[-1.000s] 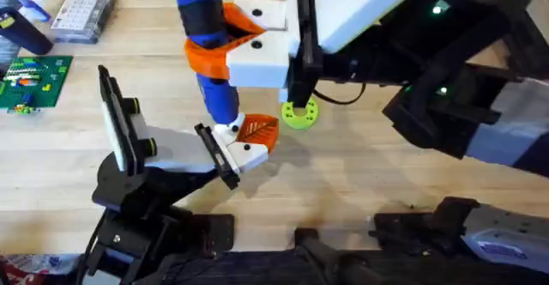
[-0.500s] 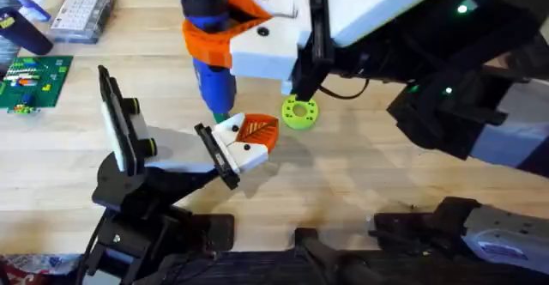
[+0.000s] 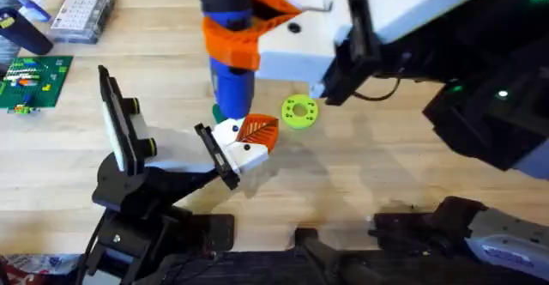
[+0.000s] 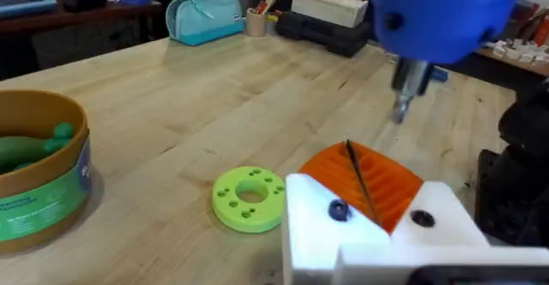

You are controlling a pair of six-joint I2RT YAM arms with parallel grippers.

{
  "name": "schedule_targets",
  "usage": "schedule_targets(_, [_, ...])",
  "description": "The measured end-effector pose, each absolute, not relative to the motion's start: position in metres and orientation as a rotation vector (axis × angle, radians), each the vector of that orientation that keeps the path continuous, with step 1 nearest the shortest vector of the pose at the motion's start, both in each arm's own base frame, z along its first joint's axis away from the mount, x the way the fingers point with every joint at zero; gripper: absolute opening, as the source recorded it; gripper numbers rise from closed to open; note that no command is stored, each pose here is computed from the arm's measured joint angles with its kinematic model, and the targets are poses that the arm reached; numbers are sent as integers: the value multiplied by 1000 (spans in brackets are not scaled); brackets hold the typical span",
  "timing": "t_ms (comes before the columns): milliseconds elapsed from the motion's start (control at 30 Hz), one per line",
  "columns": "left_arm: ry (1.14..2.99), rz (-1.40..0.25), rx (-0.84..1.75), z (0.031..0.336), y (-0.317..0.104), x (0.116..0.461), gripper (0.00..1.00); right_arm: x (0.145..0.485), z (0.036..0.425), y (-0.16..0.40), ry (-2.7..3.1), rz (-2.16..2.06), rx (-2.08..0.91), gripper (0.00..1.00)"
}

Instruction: Pick up the gripper from the table and insert it into the empty holder that is missing its gripper. Then pick up a screw, insert it into the mounting hole, and use the screwdriver to tighten it. Finally, clean up the table by picking up the vegetable and placing it into the bucket.

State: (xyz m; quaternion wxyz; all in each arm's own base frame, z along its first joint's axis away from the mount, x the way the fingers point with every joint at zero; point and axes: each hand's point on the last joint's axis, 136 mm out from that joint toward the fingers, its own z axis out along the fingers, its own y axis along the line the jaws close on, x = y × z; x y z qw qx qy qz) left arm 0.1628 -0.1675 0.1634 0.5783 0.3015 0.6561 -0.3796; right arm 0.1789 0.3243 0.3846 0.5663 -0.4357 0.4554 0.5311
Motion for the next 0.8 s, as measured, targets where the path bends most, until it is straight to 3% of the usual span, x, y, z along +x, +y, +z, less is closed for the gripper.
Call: schedule_targets(800, [1535, -888, 705, 163, -168, 163, 12, 188, 356, 342, 1129, 1272, -1065, 38])
